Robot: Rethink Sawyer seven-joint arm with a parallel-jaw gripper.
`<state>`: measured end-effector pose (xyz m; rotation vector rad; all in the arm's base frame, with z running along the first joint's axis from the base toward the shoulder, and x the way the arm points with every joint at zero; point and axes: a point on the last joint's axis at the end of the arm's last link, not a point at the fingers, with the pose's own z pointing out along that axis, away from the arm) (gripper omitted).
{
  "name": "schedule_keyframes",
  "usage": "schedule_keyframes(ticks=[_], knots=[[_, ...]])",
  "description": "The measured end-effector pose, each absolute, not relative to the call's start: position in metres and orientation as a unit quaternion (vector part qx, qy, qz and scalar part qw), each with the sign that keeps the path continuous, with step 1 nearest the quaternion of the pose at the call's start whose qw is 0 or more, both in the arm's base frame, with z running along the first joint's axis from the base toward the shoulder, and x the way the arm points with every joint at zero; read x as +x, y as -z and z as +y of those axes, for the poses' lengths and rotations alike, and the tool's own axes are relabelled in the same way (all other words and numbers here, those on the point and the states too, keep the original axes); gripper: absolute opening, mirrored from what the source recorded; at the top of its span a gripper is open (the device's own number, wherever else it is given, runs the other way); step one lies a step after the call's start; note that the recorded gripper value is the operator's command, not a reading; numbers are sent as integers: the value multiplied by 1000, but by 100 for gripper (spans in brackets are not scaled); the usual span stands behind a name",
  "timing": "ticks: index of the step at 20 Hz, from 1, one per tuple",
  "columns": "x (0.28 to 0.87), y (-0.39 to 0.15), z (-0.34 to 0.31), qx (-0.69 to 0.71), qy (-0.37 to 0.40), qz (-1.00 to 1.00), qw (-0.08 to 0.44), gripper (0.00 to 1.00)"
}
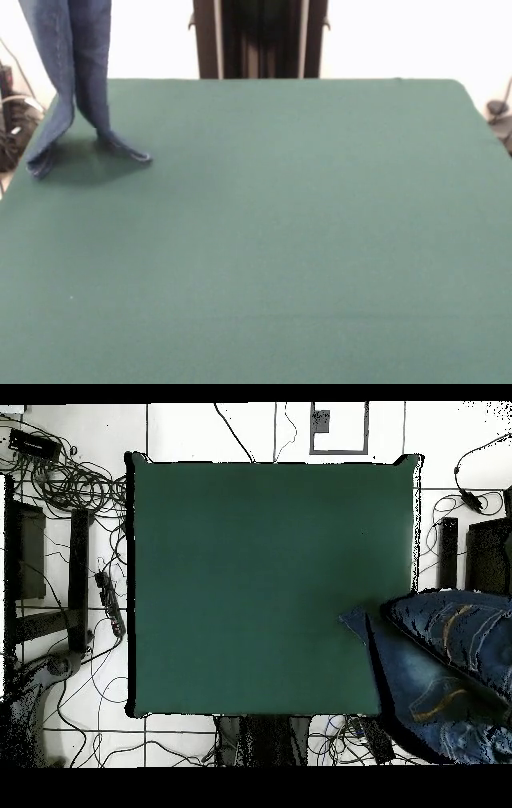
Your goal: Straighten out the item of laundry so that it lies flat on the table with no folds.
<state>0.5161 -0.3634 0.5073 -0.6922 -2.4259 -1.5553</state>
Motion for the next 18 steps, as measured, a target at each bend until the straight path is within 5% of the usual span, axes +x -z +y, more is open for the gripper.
schedule_keyframes(ticks=[18], knots=[[545, -548, -422, -136, 469, -844, 224, 0]])
